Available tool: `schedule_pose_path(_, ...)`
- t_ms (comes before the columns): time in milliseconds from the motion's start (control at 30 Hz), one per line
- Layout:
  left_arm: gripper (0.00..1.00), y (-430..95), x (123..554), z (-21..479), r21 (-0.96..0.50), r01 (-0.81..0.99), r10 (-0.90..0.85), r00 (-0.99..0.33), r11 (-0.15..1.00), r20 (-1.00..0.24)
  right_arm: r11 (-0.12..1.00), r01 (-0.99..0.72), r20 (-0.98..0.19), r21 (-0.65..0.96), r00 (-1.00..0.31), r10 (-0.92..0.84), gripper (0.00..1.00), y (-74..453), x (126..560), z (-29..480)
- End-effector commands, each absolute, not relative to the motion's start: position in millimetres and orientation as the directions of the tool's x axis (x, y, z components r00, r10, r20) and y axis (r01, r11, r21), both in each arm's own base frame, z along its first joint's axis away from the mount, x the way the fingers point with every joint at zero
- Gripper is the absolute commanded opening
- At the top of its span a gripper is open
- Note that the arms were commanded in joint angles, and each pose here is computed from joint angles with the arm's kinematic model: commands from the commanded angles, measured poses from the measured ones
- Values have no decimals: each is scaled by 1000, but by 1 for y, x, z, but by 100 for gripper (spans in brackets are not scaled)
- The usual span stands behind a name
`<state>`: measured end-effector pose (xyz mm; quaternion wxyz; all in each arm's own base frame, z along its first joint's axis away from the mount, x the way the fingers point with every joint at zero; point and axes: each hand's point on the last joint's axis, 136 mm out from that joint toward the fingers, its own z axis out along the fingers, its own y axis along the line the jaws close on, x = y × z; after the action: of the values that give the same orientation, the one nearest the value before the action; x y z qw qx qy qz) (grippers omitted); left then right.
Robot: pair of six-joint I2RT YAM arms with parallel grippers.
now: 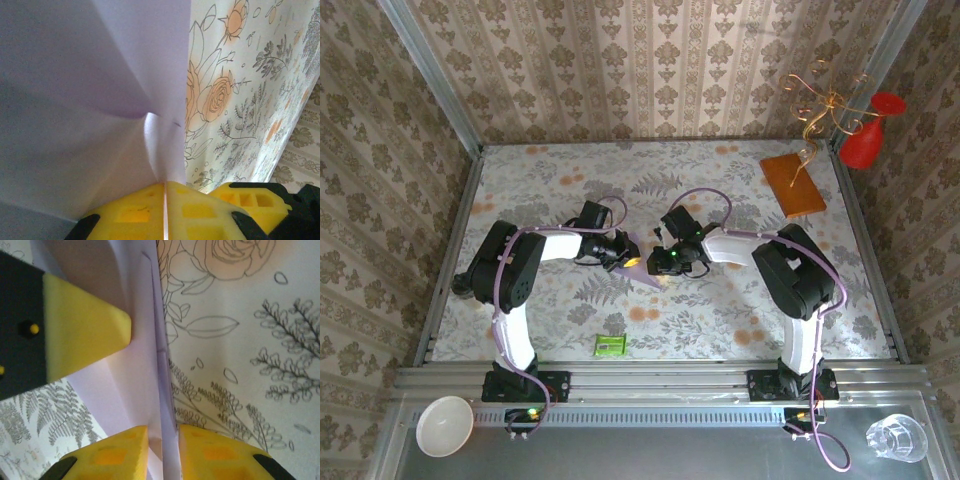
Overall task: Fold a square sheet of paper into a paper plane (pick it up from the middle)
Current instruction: Fourth fold the wing at the center of the table.
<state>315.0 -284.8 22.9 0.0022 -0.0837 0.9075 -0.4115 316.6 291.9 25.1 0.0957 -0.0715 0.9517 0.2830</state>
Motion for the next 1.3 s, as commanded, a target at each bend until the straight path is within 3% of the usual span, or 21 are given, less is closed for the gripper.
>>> schedule_pose_path(0, 12, -270, 297, -2, -684, -195, -158, -980, 703, 118, 790, -214, -269, 575, -961, -64, 27, 294, 319, 58)
schedule_pose_path(400, 11, -269, 295, -5, -671, -211, -159, -977, 711, 139, 681, -241, -180, 691, -971, -161, 11, 324, 305, 47)
schedule_pose_path(833, 10, -260, 293, -14, -621, -238, -187, -971, 747, 147, 748, -190, -120, 636, -982, -148, 9, 316, 314, 12)
schedule_pose_path(1267, 9, -244, 287, -28, -542, -304, -237, -952, 783, 193, 800, -145, -23, 583, -986, -163, 9, 290, 285, -3)
